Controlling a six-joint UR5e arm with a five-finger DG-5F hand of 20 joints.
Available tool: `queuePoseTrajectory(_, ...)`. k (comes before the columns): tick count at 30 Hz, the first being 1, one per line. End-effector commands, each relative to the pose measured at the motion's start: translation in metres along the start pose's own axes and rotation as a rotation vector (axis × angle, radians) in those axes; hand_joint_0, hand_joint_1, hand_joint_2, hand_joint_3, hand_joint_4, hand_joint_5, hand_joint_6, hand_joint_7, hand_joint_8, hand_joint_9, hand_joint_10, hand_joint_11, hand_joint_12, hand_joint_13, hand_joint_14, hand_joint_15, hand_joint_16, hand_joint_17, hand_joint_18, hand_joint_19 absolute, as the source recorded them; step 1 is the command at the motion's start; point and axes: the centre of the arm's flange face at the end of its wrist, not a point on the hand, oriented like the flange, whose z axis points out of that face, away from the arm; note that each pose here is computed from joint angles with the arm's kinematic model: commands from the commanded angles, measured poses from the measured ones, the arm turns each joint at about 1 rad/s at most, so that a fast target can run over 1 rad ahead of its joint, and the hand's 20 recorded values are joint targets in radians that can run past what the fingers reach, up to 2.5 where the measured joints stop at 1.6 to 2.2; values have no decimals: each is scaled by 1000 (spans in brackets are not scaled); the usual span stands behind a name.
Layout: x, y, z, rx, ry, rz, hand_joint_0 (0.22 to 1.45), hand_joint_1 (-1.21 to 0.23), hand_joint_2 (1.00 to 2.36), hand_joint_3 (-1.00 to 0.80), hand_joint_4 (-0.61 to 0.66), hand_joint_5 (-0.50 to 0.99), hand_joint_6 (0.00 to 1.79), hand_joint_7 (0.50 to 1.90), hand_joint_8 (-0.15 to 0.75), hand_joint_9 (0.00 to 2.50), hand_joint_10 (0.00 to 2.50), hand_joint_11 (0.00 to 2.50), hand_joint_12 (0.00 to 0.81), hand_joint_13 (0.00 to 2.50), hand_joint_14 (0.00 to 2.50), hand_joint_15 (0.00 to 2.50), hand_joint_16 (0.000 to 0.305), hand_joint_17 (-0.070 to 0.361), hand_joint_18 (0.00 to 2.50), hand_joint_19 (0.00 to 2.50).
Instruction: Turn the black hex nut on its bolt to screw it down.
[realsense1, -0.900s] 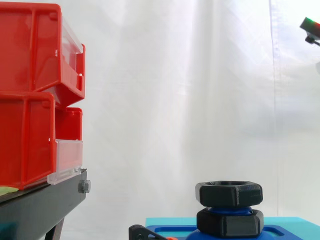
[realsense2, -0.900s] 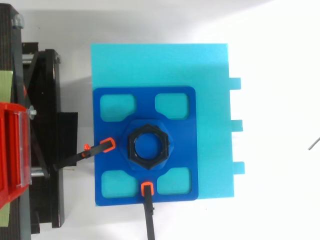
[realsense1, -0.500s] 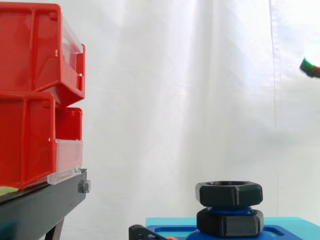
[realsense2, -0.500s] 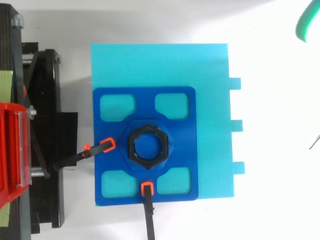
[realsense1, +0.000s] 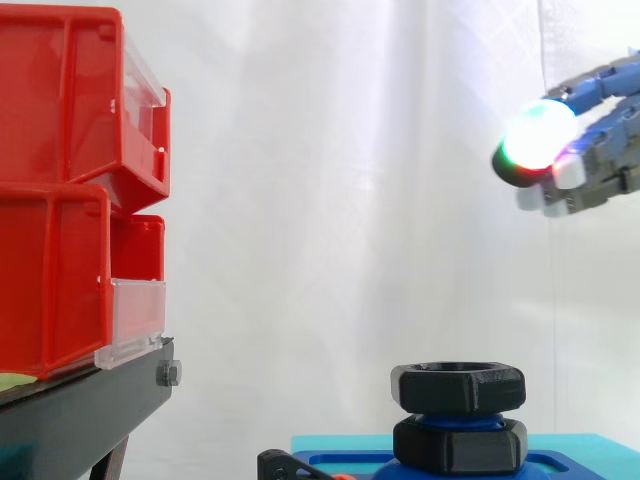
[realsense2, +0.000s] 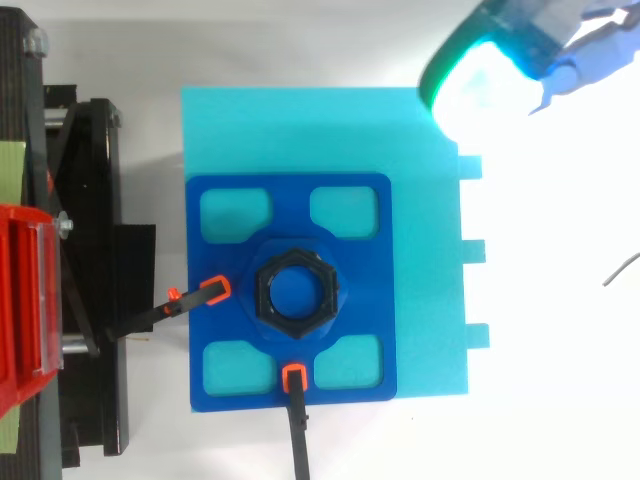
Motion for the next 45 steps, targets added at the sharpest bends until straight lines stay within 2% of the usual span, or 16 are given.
queuePoseTrajectory(1,5,8,12,-28,-4,-120,484,-564,1000,-500,145,-184,502,694,158,271,0,0,312,162,0,0,44,100,0,5)
queuePoseTrajectory(4,8,13,16,-62,-26,-165,452,-529,1000,-500,123,-235,501,641,142,63,0,0,324,90,0,0,48,109,0,13)
queuePoseTrajectory(5,8,19,19,-86,-40,-193,450,-508,1000,-500,105,-251,501,638,132,6,0,0,323,65,0,0,49,109,0,37)
queuePoseTrajectory(10,12,24,25,-110,-80,-221,438,-478,1000,-500,92,-277,501,610,143,0,0,0,327,43,0,0,50,113,0,39)
queuePoseTrajectory(13,16,28,27,-118,-90,-230,436,-473,1000,-500,109,-274,501,636,146,0,0,0,332,48,0,0,51,114,0,41)
queuePoseTrajectory(16,19,32,27,-130,-90,-257,436,-471,1000,-500,136,-267,501,680,159,0,0,0,335,60,0,0,51,114,0,45)
queuePoseTrajectory(19,33,27,34,-127,-78,-307,438,-473,1000,-500,183,-252,502,765,175,40,0,0,338,101,0,0,50,112,0,38)
queuePoseTrajectory(21,36,29,35,-132,-76,-319,443,-497,1000,-500,200,-242,502,777,195,101,0,0,341,143,0,0,49,110,0,0)
queuePoseTrajectory(22,47,22,40,-126,-61,-337,443,-497,1000,-500,204,-241,502,781,196,102,0,0,341,145,0,0,48,109,0,0)
queuePoseTrajectory(25,56,28,48,-141,-62,-377,449,-506,1000,-500,230,-229,502,823,203,135,0,0,342,173,0,0,47,107,0,0)
queuePoseTrajectory(27,56,35,52,-149,-66,-400,452,-510,1000,-500,244,-224,502,839,207,152,0,0,341,178,0,0,47,105,0,0)
queuePoseTrajectory(31,65,34,57,-146,-54,-438,455,-513,1000,-500,253,-217,502,858,212,166,0,0,341,197,0,0,46,104,0,0)
queuePoseTrajectory(33,76,27,61,-140,-38,-463,455,-515,1000,-500,257,-212,502,871,213,175,0,0,342,200,0,0,46,104,0,0)
queuePoseTrajectory(34,86,22,66,-139,-27,-480,455,-516,1000,-500,263,-210,502,884,217,184,0,0,342,204,0,0,46,104,0,0)
queuePoseTrajectory(36,92,19,70,-142,-21,-488,456,-516,1000,-500,257,-211,502,882,217,185,0,0,342,207,0,0,46,104,0,0)
queuePoseTrajectory(45,107,36,75,-199,-66,-556,457,-511,1000,-500,139,-284,501,645,185,152,0,0,333,301,0,0,48,108,92,45)
